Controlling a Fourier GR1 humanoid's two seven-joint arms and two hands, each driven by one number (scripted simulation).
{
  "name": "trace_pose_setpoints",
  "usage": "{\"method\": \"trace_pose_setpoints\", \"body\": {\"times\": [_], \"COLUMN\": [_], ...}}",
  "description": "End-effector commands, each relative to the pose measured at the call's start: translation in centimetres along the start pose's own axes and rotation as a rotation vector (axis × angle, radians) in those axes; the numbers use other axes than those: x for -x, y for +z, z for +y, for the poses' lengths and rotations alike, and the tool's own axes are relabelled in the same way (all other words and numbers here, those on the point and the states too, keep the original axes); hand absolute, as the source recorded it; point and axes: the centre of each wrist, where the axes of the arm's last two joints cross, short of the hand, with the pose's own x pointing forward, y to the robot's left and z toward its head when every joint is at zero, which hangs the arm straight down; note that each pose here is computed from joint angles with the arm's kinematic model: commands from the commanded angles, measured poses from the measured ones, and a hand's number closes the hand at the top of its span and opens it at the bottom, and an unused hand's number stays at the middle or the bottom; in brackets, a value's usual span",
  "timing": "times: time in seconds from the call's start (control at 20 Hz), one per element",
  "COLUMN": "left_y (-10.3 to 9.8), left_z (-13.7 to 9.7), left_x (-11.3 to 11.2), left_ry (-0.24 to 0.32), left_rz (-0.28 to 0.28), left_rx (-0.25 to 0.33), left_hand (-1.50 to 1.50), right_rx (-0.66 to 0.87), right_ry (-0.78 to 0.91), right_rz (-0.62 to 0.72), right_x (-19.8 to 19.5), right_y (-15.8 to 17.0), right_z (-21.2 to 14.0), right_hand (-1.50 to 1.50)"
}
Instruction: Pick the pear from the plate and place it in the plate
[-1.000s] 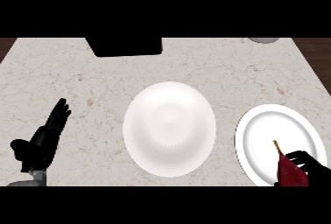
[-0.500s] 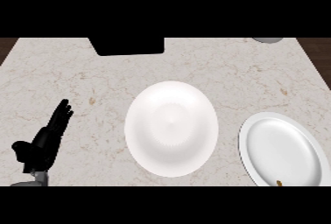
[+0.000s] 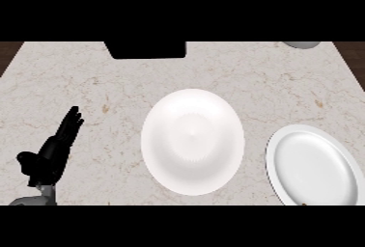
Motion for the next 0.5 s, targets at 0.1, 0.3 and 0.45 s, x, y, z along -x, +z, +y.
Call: {"method": "trace_pose_setpoints", "body": {"times": [0.1,0.3,0.45], "left_y": [-1.0,0.0,-1.9], "left_z": [-0.5,-0.4,0.0], "left_x": [-1.2,-0.8,-1.2], "left_ry": [0.009,-0.011,0.016], "left_rz": [-0.011,-0.022,-0.015], "left_rx": [0.025,0.049,0.04], "left_hand": [0.0,0.0,0.0], "right_rx": [0.075,0.043,0.012], "right_ry": [-0.063,-0.082,-0.092], "right_rz": [0.014,-0.002,-0.045], "right_x": [-3.7,-6.2,-8.2], "right_y": [-0.7,-1.9,-2.1], "right_z": [-3.1,-1.1,-0.7], "right_hand": [1.5,1.5,1.5]}}
